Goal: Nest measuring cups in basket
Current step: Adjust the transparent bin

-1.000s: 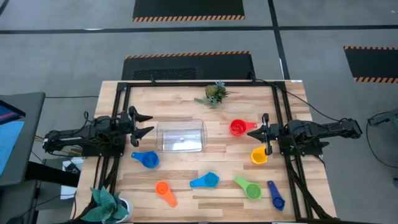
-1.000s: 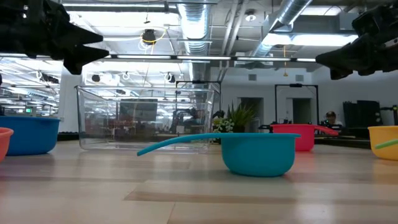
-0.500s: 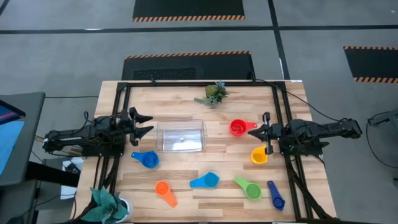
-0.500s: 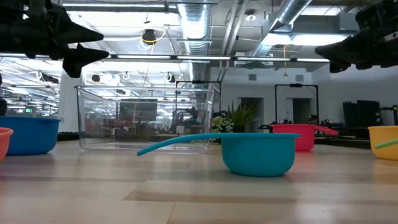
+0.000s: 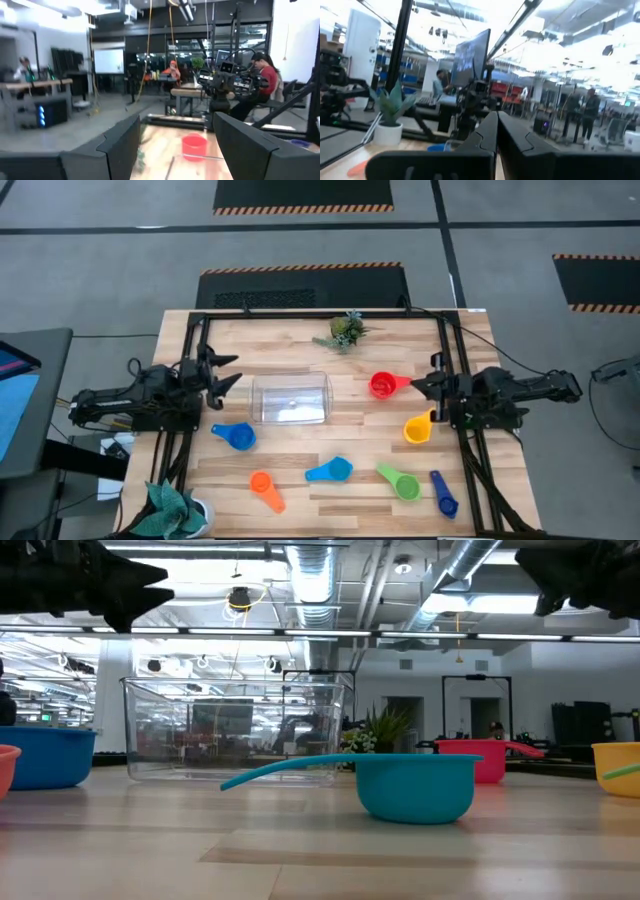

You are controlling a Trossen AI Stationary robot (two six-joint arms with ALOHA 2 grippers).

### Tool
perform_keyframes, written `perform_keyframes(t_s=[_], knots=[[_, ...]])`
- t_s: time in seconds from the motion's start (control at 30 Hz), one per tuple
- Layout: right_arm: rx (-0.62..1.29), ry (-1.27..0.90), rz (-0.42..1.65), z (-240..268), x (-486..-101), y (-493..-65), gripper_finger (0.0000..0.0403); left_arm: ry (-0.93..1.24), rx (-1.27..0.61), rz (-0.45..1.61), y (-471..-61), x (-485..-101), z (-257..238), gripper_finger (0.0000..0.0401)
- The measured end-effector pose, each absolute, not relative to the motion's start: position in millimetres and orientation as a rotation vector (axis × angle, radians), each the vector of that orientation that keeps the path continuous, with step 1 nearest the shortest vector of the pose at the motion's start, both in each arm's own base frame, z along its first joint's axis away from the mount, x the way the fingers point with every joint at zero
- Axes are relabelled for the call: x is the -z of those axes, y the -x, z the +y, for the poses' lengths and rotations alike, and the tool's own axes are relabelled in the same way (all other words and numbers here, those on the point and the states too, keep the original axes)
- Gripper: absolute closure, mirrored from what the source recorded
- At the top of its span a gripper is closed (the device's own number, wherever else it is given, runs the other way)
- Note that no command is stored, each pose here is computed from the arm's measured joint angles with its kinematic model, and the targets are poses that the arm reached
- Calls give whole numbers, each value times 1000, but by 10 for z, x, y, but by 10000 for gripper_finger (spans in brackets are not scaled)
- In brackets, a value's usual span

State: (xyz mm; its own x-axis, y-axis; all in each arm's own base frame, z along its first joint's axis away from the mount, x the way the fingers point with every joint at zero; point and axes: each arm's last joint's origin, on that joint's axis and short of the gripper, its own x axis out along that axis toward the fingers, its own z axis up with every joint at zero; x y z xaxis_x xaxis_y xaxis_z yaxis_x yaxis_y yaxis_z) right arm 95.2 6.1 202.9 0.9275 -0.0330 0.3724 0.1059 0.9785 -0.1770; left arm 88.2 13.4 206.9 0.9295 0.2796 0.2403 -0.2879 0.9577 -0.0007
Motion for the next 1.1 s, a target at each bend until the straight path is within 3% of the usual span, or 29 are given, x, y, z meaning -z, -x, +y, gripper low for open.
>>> perform_keyframes(t_s=[0.27,1.1], knots=[[92,289,-381,61,-2036,-950,372,-91,-300,-288,-868,-2119,133,159],[109,327,-426,59,-2078,-931,372,160,-129,-264,-890,-2072,96,159]])
